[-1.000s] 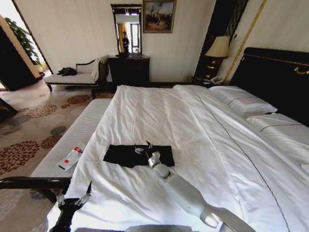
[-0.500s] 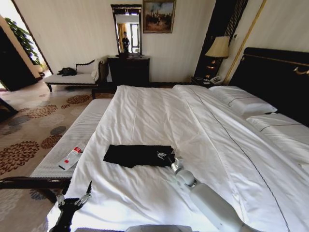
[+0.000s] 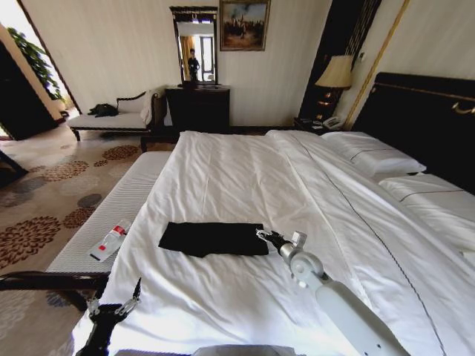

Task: Fold the clothes on the bed.

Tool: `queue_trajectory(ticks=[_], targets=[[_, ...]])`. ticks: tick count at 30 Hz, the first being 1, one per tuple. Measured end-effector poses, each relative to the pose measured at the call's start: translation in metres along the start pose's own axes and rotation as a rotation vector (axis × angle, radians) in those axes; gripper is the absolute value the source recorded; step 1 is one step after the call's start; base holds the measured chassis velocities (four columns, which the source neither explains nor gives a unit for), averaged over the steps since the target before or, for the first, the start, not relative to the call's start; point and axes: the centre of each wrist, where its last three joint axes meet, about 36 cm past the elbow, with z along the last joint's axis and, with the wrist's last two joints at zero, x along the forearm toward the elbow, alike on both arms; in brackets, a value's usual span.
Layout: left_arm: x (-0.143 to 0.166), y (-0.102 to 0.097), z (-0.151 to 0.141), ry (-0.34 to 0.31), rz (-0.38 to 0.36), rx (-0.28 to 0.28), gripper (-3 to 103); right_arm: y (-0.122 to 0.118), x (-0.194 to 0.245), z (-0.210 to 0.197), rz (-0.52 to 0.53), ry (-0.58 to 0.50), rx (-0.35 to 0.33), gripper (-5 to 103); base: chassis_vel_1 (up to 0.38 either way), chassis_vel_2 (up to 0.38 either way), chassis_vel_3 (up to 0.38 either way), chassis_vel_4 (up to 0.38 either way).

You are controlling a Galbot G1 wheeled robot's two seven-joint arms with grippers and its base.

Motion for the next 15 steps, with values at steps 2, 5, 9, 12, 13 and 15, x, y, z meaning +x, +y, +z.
queue_trajectory(ticks=[2,5,9,12,13,15], targets=[[0.000,0.000,0.000,0.000,0.000,0.000,100,-0.002,0.001,-0.004,0.008,0.037,-0.044,100,0.000,0.000,0.000,0.000],[0.000,0.000,0.000,0.000,0.000,0.000,100,-0.008,-0.001,-0.010,0.033,0.086,-0.105,100,0.000,0.000,0.000,0.000],[0.000,0.000,0.000,0.000,0.000,0.000,100,-0.022,-0.004,-0.012,0.051,0.124,-0.125,100,0.000,0.000,0.000,0.000],[0.000,0.000,0.000,0.000,0.000,0.000,100,-0.033,-0.007,-0.011,0.037,0.139,-0.139,100,0.000,0.000,0.000,0.000],[0.000,0.000,0.000,0.000,0.000,0.000,100,-0.033,-0.007,-0.011,0.037,0.139,-0.139,100,0.000,0.000,0.000,0.000],[0.000,0.000,0.000,0.000,0.000,0.000,100,-0.033,-0.007,-0.011,0.032,0.136,-0.139,100,0.000,0.000,0.000,0.000]])
